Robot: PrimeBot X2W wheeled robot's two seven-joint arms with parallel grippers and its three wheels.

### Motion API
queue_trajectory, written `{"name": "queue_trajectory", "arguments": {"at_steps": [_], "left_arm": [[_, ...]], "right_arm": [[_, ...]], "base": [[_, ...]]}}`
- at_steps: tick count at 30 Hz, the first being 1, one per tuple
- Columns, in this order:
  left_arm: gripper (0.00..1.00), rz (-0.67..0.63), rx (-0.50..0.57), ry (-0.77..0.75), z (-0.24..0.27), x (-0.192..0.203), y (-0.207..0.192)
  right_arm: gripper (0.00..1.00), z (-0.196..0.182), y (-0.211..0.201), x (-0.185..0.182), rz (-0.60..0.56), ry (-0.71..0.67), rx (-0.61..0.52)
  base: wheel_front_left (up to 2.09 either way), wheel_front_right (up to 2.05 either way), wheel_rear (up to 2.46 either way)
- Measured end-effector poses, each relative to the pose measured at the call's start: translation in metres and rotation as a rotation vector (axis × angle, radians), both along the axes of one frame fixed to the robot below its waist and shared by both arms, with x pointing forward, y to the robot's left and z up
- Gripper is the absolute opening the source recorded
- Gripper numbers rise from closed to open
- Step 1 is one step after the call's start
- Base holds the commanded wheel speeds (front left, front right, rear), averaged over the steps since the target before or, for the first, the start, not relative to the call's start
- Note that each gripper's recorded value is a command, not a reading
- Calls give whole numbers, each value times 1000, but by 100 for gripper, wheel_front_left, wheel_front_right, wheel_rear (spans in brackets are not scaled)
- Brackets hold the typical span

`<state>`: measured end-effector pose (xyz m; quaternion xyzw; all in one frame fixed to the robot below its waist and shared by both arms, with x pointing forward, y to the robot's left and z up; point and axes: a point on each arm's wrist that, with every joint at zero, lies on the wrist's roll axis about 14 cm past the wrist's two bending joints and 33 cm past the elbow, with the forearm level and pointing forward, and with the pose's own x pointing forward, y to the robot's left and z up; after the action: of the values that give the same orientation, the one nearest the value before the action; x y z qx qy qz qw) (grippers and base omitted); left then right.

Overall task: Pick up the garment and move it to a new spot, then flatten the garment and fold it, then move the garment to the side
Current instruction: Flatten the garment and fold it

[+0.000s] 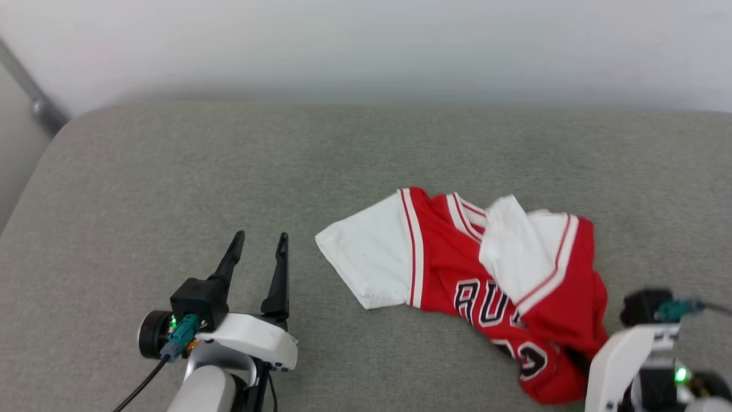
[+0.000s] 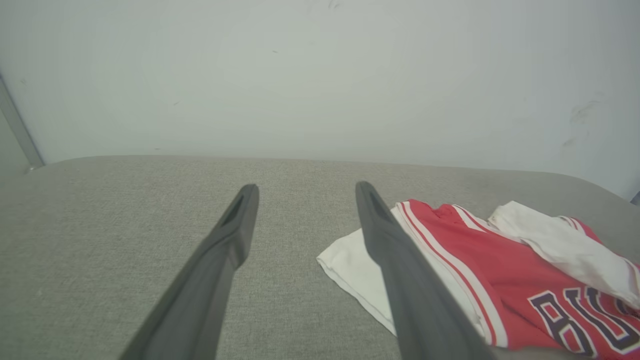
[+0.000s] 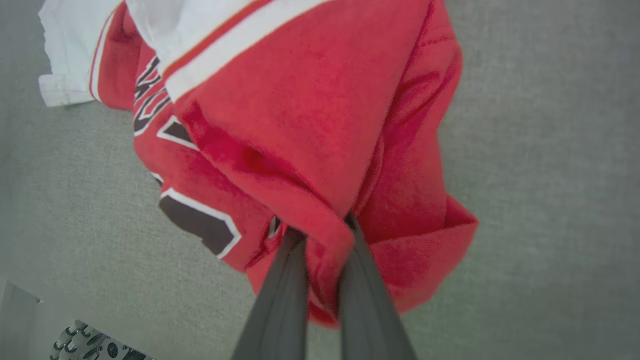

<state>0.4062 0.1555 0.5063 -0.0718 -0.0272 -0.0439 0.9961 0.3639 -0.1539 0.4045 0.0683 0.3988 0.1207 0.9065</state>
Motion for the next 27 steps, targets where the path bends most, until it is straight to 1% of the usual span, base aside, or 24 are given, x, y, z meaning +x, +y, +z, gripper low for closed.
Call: {"name": "queue_trajectory", "arguments": {"at_steps": [3,5,6,7,8,12,17,24,27], "left_arm": [[100,-12,-6,1,0,0,-5],[100,-24,-5,1,0,0,-10],[100,-29,-5,-1,1,1,-12],[100,-33,-5,-2,1,1,-13],[100,-34,-4,-3,1,2,-14],[100,-35,0,-1,1,1,-14],[100,-31,0,9,-1,-4,-14],[100,-25,-2,10,-1,-9,-12],[100,-30,-2,9,0,-7,-12]], "right_arm": [[0,-17,-5,-40,-59,58,8],[0,-26,-10,-58,-82,78,-8],[23,-28,-11,-63,-98,79,-1],[72,-28,-10,-65,-109,70,5],[100,-27,-10,-65,-114,55,6],[100,-11,-9,-55,-126,-41,16],[100,21,-9,-41,-81,-155,-11],[100,56,4,-20,32,-217,-46],[100,55,17,-10,101,-184,-59]], "base": [[0,0,0],[0,0,0],[0,0,0],[0,0,0],[0,0,0],[0,0,0],[0,0,0],[0,0,0],[0,0,0]]}}
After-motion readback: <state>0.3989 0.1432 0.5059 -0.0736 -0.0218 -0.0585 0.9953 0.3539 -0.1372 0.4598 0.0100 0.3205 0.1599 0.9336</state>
